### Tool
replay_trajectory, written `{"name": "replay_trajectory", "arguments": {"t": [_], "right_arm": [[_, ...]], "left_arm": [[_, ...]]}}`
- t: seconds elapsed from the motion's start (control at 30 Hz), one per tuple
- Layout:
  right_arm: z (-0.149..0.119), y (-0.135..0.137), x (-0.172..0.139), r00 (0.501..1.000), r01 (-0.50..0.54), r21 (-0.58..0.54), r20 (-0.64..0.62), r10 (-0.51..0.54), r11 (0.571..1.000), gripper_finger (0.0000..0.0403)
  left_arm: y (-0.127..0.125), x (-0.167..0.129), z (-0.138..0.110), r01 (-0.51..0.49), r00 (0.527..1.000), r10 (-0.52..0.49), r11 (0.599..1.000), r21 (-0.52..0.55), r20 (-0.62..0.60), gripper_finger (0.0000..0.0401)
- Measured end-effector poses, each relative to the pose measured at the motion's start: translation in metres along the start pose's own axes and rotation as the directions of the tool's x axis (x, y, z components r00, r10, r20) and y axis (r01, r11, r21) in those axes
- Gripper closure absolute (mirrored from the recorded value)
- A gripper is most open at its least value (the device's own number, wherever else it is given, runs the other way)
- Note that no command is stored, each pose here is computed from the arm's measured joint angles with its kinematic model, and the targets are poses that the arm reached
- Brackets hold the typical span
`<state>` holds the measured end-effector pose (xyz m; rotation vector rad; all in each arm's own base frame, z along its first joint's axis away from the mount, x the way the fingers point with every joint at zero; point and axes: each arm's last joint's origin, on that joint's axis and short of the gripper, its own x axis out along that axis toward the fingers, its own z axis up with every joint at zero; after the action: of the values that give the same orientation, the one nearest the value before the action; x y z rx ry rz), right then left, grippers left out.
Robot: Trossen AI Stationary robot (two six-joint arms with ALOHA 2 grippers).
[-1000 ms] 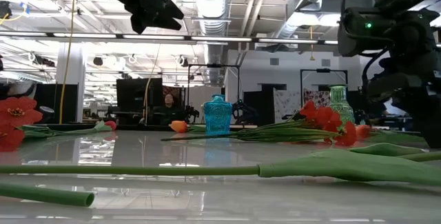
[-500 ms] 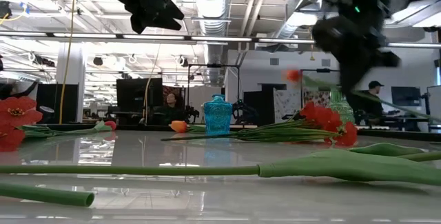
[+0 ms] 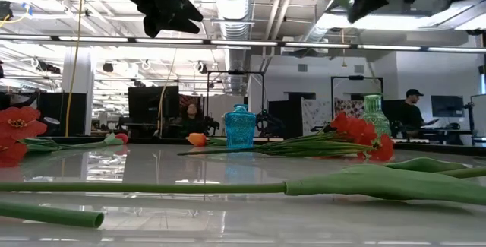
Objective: Sort flowers into vase by color
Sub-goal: Put the middle orange tulip into the green vase
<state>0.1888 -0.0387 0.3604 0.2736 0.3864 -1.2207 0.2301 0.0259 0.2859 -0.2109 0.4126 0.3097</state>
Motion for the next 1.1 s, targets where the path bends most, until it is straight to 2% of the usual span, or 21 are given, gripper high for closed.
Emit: {"name": "replay_trajectory", "arguments": {"t": [0.07,0.2,0.37,0.5,0.63,0.8,1.1], "right_arm": [[0.009,-0.015,-0.002,0.995,0.071,0.027,0.069,-0.073,0.997,0.0379],[0.021,-0.037,-0.001,0.978,0.159,0.074,0.126,-0.168,0.984,0.0378],[0.021,-0.044,0.013,0.962,0.229,0.1,0.129,-0.241,0.968,0.0378],[0.007,-0.036,0.029,0.972,0.189,0.119,0.115,-0.203,0.975,0.0379],[0.002,-0.031,0.031,0.974,0.165,0.111,0.139,-0.179,0.98,0.0381],[-0.002,-0.032,0.032,0.962,0.198,0.119,0.164,-0.216,0.973,0.0381],[-0.031,-0.028,0.05,0.948,0.24,0.12,0.182,-0.259,0.963,0.038]], "left_arm": [[0.0,0.0,0.0,-0.005,1.0,0.005,1.0,-0.016,0.001,0.023],[0.001,0.0,0.0,-0.049,0.999,0.05,0.998,-0.041,0.013,0.023],[0.003,0.0,0.001,-0.116,0.993,0.118,0.992,-0.042,0.029,0.023],[0.004,0.0,0.001,-0.125,0.991,0.126,0.991,-0.042,0.031,0.023],[0.004,0.0,0.001,-0.122,0.992,0.124,0.991,-0.059,0.03,0.023],[0.004,0.0,0.001,-0.123,0.992,0.125,0.99,-0.063,0.03,0.023],[0.004,0.0,0.001,-0.123,0.992,0.125,0.99,-0.066,0.03,0.023]]}}
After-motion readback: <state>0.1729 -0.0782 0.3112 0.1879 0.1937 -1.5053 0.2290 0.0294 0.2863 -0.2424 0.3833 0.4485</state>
